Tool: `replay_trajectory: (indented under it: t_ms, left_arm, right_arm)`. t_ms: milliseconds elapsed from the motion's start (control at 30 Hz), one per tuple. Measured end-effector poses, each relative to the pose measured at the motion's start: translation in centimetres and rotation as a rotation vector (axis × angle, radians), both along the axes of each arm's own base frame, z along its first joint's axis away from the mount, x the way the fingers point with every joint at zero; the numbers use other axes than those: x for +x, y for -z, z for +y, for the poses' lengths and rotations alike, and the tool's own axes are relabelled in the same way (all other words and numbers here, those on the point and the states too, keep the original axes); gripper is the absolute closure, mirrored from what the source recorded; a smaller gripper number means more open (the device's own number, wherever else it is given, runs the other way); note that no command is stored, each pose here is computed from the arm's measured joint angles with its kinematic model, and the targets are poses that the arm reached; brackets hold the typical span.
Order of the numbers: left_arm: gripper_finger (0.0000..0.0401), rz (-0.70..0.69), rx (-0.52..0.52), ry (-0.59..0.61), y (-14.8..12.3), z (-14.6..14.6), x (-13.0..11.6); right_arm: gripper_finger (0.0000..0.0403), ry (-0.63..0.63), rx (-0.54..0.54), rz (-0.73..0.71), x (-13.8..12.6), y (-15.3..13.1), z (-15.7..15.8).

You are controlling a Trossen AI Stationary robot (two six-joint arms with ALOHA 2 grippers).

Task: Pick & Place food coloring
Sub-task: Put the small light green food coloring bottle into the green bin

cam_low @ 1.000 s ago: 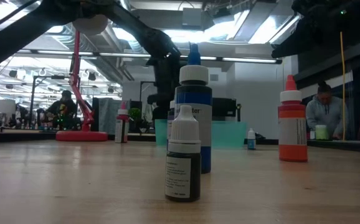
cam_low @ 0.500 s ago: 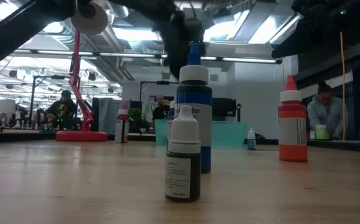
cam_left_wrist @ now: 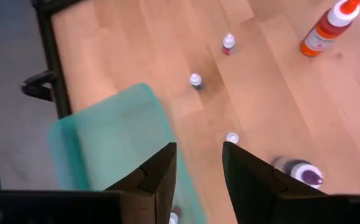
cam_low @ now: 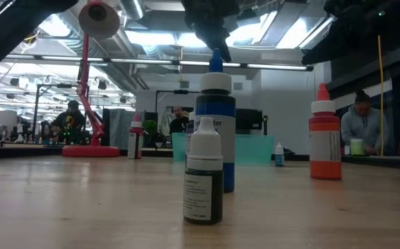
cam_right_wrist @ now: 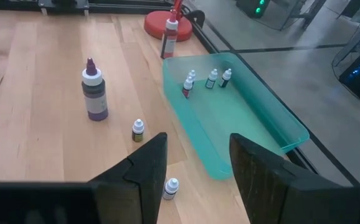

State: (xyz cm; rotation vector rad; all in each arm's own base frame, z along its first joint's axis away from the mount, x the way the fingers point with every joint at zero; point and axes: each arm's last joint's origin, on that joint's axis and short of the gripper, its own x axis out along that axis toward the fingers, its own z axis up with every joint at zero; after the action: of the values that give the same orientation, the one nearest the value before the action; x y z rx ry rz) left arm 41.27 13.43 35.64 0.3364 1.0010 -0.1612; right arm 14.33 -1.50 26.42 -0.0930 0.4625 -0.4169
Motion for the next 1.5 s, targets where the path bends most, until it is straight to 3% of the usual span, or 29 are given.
replay_trajectory:
  t_ms: [433,700,867,1100,1300,1500]
  left_arm:
    - [0.0274,0.036,-0.085,-0.101,1.8,-1.3,1.6]
    - [0.0269,0.128,-0.109,-0.230,6.0,-1.7,3.8]
    - [0.0249,0.228,-0.159,-0.305,9.2,-2.2,4.8]
    - [0.0203,0.288,-0.162,-0.274,12.0,-3.9,6.2]
    - [0.0171,0.312,-0.154,-0.301,13.1,-4.1,6.5]
    - [0.0165,0.337,-0.134,-0.344,14.1,-3.3,6.2]
  right_arm:
    - [0.0228,0.000,-0.002,0.001,0.0,0.0,0.0]
    - [0.0228,-0.001,-0.003,0.004,0.0,0.0,0.0]
    - [0.0228,-0.001,-0.002,0.005,0.0,0.0,0.0]
    - [0.0228,-0.002,-0.004,0.014,-0.1,0.1,0.0]
    - [0.0228,0.000,0.001,0.050,-0.2,0.4,0.0]
    - [0.0228,0.001,0.002,0.062,-0.3,0.5,0.0]
